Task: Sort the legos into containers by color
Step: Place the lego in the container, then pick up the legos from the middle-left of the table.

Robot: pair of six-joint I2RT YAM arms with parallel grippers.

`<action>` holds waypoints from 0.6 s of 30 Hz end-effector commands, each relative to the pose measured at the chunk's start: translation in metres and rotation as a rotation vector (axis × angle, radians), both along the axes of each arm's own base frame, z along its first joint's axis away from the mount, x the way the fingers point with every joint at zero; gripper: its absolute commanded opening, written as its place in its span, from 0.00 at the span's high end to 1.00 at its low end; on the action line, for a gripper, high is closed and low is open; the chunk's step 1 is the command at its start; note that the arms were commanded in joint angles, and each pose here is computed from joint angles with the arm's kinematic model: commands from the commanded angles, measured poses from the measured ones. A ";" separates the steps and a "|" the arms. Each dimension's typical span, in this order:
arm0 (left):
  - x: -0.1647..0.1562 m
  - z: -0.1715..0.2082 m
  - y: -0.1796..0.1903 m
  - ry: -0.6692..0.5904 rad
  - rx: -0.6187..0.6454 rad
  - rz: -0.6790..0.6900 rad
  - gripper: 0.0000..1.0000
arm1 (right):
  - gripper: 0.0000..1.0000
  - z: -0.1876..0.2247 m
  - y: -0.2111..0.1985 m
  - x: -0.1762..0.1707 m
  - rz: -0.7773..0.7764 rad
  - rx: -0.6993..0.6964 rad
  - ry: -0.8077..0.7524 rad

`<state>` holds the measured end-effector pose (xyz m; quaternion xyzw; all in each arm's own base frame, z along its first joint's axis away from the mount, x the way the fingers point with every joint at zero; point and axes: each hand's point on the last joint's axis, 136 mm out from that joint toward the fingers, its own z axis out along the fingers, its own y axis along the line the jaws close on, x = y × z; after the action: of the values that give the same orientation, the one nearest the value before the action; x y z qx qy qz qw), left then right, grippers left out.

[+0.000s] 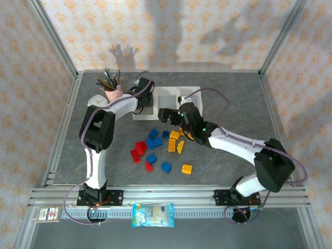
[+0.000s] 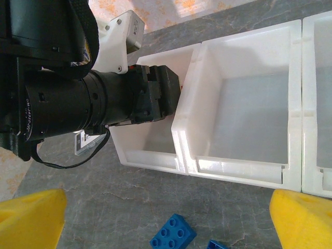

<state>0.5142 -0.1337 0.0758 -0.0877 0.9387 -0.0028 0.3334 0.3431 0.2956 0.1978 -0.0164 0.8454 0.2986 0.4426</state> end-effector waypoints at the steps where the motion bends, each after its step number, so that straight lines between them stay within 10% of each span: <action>1: -0.001 0.030 0.003 -0.029 0.014 -0.002 0.48 | 0.00 0.016 -0.002 0.004 -0.014 0.024 -0.042; 18: -0.115 0.074 0.017 -0.075 -0.081 0.006 0.48 | 0.00 -0.012 0.017 -0.023 0.143 -0.028 0.050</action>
<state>0.4268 -0.1161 0.1668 -0.0996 0.9152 -0.0423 0.3883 0.3307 0.3083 0.1942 -0.0512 0.8489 0.3224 0.4157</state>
